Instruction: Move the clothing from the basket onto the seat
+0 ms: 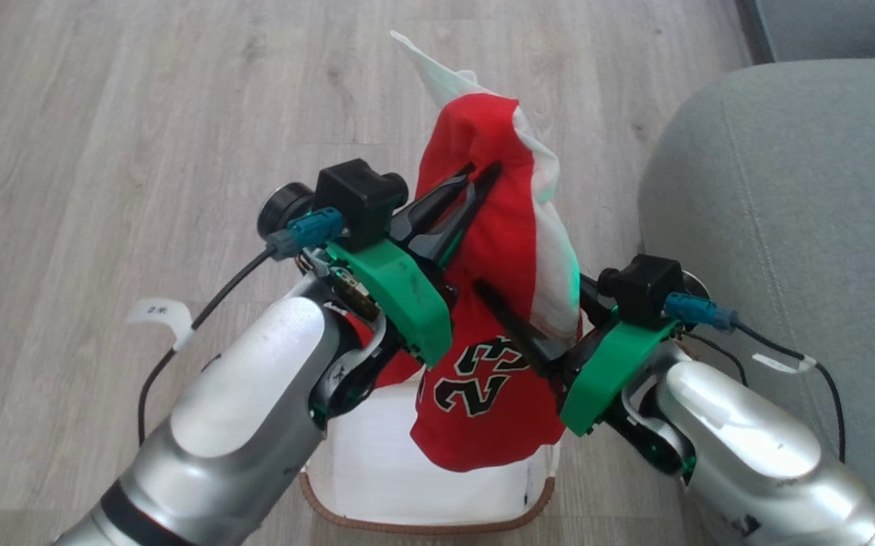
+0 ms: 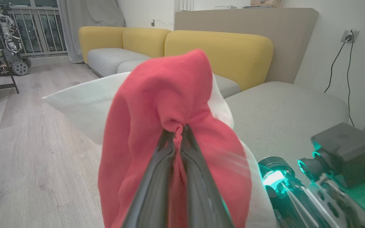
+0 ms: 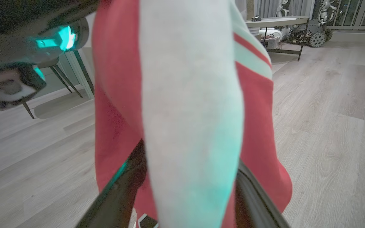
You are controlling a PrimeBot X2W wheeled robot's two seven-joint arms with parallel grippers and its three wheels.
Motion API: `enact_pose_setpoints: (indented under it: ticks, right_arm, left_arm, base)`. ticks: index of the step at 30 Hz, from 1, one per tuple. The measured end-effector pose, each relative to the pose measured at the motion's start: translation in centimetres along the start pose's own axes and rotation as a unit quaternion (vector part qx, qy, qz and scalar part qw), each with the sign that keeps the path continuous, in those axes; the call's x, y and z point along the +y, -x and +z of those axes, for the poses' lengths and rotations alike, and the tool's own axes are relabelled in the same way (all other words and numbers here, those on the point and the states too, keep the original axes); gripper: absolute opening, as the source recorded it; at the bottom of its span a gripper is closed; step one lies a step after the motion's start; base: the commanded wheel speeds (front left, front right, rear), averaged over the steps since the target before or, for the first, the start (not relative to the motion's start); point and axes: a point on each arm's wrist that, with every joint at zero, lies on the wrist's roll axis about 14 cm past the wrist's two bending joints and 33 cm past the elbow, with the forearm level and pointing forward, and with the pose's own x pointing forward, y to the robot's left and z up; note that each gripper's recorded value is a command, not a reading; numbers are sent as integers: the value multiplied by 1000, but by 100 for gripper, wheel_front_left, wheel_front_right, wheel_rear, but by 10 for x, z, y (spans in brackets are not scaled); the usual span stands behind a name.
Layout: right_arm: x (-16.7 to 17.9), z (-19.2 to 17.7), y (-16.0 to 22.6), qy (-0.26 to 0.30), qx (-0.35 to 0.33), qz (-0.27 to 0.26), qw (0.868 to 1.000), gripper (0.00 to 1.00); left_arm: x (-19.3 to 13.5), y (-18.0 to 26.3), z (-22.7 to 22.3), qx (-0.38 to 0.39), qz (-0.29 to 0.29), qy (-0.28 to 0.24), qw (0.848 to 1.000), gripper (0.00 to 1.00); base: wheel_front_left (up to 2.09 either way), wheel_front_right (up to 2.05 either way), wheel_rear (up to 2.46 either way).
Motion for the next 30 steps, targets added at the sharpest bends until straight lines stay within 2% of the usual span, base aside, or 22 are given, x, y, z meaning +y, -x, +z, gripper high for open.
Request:
enact_pose_setpoints:
  ticks: [7,15,16,17,18,19,30]
  right_arm:
    - [-4,-15,-12,-2,32,4,999,100]
    - [10,-18,-33,-6,41,26,999,100]
    - [10,-18,-35,-4,42,27,999,86]
    - [9,-18,-36,-5,43,26,999,49]
    - [8,-18,-37,-6,43,24,999,20]
    - [7,-18,-38,-7,45,22,999,0]
    - [-7,-8,-36,-29,24,-5,999,0]
  left_arm:
    - [4,3,8,-7,9,0,1000,0]
    - [7,3,9,-8,13,-2,1000,0]
    - [8,3,9,-7,13,-2,1000,0]
    - [8,3,8,-7,14,-2,1000,0]
    - [8,3,8,-7,14,-2,1000,0]
    - [8,3,8,-6,14,-2,1000,0]
    - [10,0,6,-7,15,4,1000,0]
  base:
    - [0,0,0]
    - [0,0,0]
    - [0,0,0]
    - [0,0,0]
    - [0,0,0]
    - [0,0,0]
    - [0,0,0]
